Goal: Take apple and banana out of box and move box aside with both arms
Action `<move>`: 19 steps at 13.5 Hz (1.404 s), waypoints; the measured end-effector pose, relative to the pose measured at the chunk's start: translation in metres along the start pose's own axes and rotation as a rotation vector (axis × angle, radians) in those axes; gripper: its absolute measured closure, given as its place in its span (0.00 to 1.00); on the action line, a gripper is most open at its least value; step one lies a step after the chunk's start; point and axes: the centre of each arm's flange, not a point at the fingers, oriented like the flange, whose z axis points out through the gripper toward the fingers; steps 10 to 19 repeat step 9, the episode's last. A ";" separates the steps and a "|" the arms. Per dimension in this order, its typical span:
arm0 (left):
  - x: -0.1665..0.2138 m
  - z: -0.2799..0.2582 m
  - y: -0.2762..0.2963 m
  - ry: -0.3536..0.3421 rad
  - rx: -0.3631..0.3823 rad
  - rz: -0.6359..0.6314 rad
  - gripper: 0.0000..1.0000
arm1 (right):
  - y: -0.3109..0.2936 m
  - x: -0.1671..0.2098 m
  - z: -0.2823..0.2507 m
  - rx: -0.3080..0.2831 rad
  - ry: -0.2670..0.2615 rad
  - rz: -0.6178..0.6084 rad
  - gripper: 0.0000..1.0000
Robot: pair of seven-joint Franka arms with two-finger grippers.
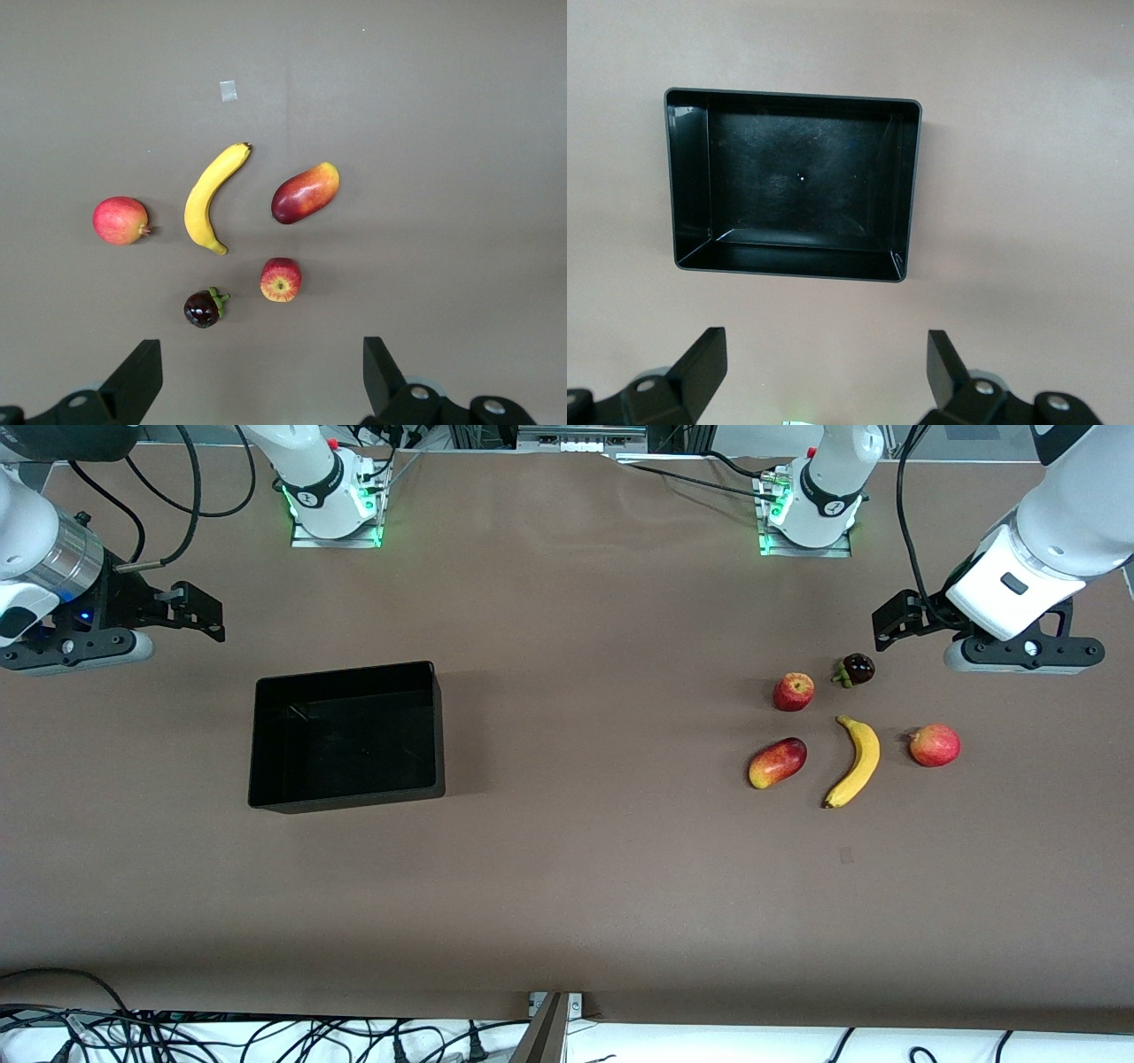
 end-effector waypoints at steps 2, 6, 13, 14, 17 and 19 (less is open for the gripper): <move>0.001 0.000 -0.006 -0.001 -0.001 -0.011 0.00 | 0.007 0.000 -0.001 0.001 0.003 0.014 0.00; 0.001 0.000 -0.007 -0.001 -0.001 -0.013 0.00 | 0.014 -0.001 -0.001 0.002 0.005 0.027 0.00; 0.001 0.000 -0.008 0.000 -0.001 -0.015 0.00 | 0.012 0.000 -0.001 0.002 0.004 0.026 0.00; 0.001 0.000 -0.008 0.000 -0.001 -0.015 0.00 | 0.012 0.000 -0.001 0.002 0.004 0.026 0.00; 0.001 0.000 -0.008 0.000 -0.001 -0.015 0.00 | 0.012 0.000 -0.001 0.002 0.004 0.026 0.00; 0.001 0.000 -0.008 0.000 -0.001 -0.015 0.00 | 0.012 0.000 -0.001 0.002 0.004 0.026 0.00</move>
